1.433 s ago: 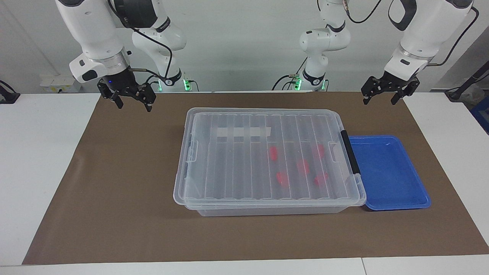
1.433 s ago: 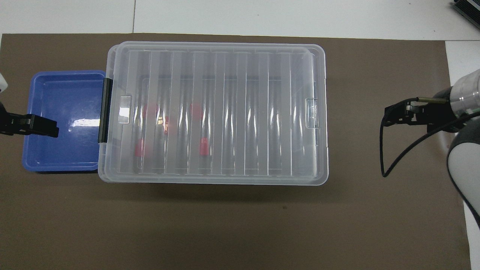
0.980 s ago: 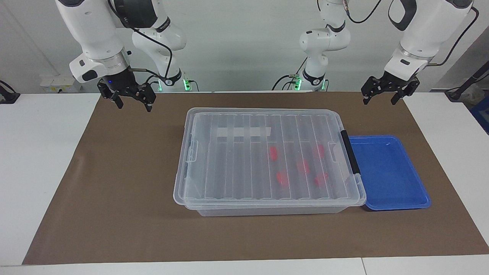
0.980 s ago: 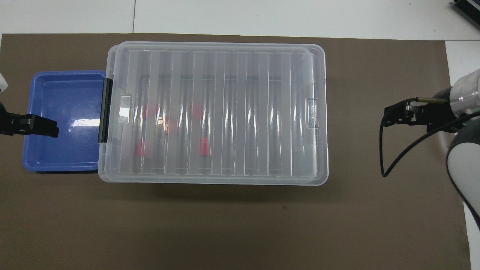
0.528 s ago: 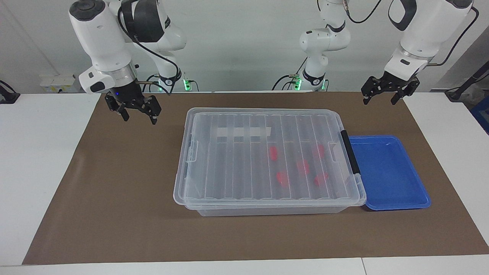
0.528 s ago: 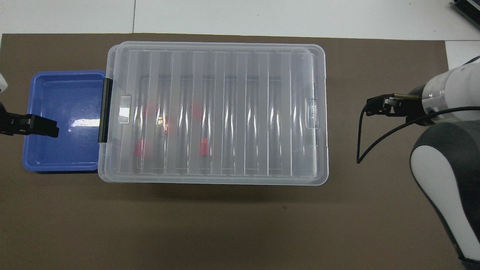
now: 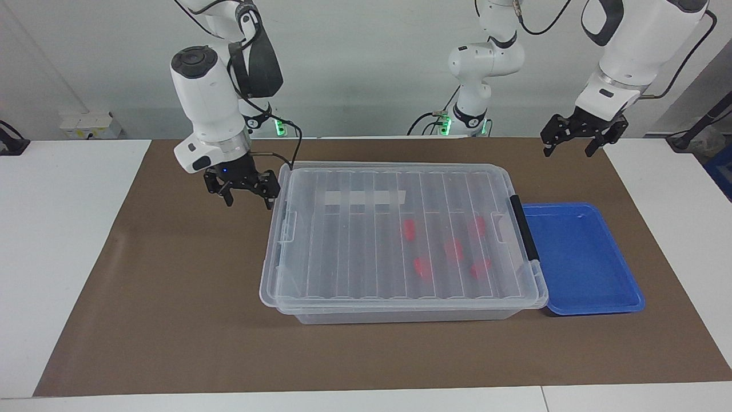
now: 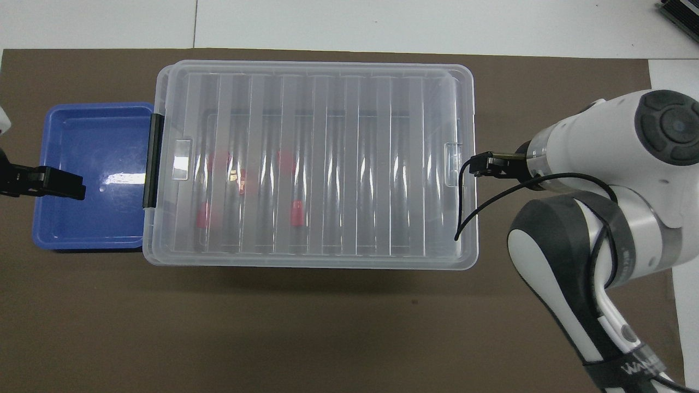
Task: Place red block in blue tray from box
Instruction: 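Hook the right gripper onto the lid's near end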
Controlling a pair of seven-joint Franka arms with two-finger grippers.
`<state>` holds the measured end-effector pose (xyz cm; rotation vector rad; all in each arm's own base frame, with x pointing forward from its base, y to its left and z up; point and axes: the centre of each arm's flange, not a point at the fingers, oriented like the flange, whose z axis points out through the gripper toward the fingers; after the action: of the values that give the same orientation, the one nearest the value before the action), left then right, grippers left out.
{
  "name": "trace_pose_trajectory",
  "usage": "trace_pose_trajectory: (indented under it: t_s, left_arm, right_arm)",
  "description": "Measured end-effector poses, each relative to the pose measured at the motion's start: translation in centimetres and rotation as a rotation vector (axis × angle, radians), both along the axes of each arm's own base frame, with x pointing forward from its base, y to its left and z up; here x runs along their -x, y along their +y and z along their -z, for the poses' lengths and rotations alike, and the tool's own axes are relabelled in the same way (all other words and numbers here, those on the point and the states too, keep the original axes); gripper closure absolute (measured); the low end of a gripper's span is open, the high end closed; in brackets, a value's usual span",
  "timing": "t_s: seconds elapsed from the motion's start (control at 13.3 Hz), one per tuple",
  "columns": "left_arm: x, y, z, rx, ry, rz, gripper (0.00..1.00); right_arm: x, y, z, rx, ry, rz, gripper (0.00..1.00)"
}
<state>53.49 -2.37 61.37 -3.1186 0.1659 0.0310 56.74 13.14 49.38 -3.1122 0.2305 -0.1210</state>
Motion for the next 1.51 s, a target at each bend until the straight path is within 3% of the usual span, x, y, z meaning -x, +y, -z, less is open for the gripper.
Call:
trace_pose_trajectory:
  t_s: [1.06, 1.51]
  left_arm:
    - [0.0, 0.0, 0.0, 0.000, 0.000, 0.000, 0.00]
    - [0.0, 0.0, 0.0, 0.000, 0.000, 0.000, 0.00]
  right_arm:
    - [2.2, 0.3, 3.2, 0.009, 0.029, -0.006, 0.00]
    - [1.9, -4.8, 3.7, 0.019, 0.042, -0.042, 0.00]
